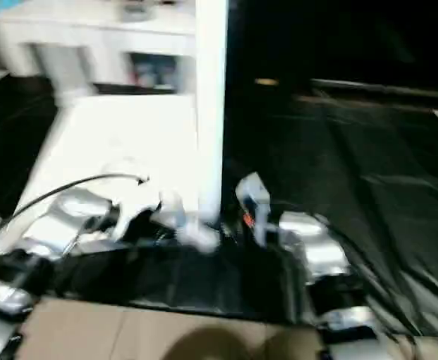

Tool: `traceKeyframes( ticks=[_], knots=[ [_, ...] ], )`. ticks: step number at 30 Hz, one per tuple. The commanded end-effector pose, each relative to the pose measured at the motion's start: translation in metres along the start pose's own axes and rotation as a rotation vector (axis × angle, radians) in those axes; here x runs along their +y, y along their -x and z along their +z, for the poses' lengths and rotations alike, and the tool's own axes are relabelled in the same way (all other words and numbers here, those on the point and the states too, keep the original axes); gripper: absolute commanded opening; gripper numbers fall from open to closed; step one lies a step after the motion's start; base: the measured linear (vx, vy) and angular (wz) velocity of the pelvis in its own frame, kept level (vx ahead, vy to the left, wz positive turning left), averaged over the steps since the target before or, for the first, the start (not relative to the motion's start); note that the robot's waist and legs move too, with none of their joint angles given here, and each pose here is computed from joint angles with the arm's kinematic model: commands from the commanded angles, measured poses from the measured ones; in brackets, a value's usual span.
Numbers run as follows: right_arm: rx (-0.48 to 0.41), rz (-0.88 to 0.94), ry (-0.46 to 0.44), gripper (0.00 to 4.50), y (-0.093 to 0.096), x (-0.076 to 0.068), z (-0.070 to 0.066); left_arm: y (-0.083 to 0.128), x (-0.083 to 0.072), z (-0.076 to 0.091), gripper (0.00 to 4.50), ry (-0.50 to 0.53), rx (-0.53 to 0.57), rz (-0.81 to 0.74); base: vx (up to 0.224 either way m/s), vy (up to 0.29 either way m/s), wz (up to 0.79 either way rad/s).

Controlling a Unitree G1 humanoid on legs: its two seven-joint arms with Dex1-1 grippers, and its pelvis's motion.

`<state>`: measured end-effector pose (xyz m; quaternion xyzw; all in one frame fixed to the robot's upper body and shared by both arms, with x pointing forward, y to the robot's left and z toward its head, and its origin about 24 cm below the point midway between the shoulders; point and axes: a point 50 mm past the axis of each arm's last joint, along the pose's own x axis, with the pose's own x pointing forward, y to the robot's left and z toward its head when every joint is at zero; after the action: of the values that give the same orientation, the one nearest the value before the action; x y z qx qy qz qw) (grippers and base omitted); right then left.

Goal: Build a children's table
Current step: Rotate leg to tighten

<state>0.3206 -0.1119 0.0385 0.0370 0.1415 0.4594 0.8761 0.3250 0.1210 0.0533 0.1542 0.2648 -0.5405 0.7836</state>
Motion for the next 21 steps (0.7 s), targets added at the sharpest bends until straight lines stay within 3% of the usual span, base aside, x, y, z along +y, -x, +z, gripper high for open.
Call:
traceKeyframes(
  ticks=[1,6,10,11,12,14,21],
  knots=[
    [0.052,0.003,-0.043,2.00,-0.036,0.024,-0.006,-0.022,-0.006,0.034,0.00,-0.005,-0.118,0.024,0.000,0.000,0.00],
    [0.069,-0.149,-0.064,1.99,-0.055,0.026,0.000,-0.029,-0.002,0.043,0.00,0.054,-0.150,0.143,0.000,0.000,0.00],
    [0.037,-0.148,-0.074,1.99,-0.060,0.029,0.006,-0.030,-0.005,0.046,0.00,0.051,-0.154,0.145,0.000,0.000,0.00],
    [0.034,-0.142,-0.074,2.52,-0.060,0.029,0.006,-0.030,-0.005,0.045,0.00,0.048,-0.154,0.142,0.000,0.000,0.00],
    [0.028,-0.124,-0.077,2.66,-0.060,0.031,0.006,-0.029,-0.005,0.045,0.00,0.041,-0.153,0.135,0.000,0.000,0.00],
    [0.026,-0.109,-0.075,2.66,-0.058,0.031,0.006,-0.028,-0.006,0.044,0.00,0.033,-0.154,0.125,0.000,0.000,0.00],
    [-0.037,-0.037,-0.065,3.45,-0.039,0.024,0.006,-0.016,-0.007,0.036,0.00,-0.023,-0.149,0.027,0.000,0.000,0.00]
  ],
)
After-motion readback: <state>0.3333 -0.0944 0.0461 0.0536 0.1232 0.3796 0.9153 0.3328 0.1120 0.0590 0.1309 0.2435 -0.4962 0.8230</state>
